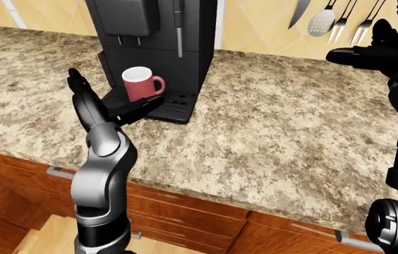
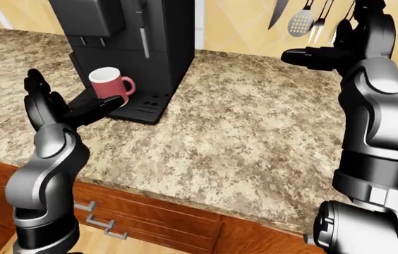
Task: Pick the mug from under the coffee machine dispenser and place it on the counter.
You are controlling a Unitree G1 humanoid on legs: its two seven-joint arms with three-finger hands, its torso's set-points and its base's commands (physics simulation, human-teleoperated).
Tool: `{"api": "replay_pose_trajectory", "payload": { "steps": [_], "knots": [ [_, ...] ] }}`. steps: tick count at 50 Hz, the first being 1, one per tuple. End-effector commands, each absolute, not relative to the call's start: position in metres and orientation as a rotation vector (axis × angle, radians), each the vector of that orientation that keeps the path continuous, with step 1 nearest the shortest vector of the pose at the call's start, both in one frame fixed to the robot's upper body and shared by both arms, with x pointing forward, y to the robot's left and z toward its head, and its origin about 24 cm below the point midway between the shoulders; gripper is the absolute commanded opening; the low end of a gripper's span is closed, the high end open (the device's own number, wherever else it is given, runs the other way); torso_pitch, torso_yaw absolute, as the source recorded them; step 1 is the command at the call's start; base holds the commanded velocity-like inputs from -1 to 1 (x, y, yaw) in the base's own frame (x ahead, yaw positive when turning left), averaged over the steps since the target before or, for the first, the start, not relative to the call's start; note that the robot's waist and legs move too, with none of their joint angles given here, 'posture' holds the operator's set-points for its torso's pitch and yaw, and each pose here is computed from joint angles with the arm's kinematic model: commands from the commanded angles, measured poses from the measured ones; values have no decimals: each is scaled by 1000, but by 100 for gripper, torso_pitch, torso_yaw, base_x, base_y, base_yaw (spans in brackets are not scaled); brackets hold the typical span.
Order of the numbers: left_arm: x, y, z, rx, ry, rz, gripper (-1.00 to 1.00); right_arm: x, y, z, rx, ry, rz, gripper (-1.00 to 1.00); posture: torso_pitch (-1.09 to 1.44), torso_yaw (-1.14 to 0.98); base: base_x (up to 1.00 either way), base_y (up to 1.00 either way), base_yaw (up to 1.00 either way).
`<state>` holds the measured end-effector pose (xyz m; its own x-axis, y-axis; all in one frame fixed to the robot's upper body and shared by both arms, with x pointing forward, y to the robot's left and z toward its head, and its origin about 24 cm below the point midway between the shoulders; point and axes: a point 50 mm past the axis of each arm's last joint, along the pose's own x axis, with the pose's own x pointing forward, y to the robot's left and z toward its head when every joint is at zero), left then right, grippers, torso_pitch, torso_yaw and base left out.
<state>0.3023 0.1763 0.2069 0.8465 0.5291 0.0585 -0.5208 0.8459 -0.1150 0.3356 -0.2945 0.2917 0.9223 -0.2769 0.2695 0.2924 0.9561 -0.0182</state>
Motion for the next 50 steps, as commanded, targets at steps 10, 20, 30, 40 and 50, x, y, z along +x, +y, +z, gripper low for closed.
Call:
{"api": "replay_pose_trajectory", "payload": {
  "steps": [10,20,30,40,50],
  "knots": [
    [321,157,237,-106,-205,494,100,328,-295,313,-70,-365,-298,100,0,0,0,0,0],
    [337,144,229,-104,-190,462,100,327,-296,314,-69,-366,-300,100,0,0,0,0,0],
    [343,139,215,-126,-144,461,100,326,-296,315,-65,-367,-301,100,0,0,0,0,0],
    [356,148,206,-106,-133,496,100,326,-298,315,-61,-368,-306,100,0,0,0,0,0],
    [371,155,204,-94,-133,531,100,326,-298,318,-58,-371,-305,100,0,0,0,0,0]
  ]
}}
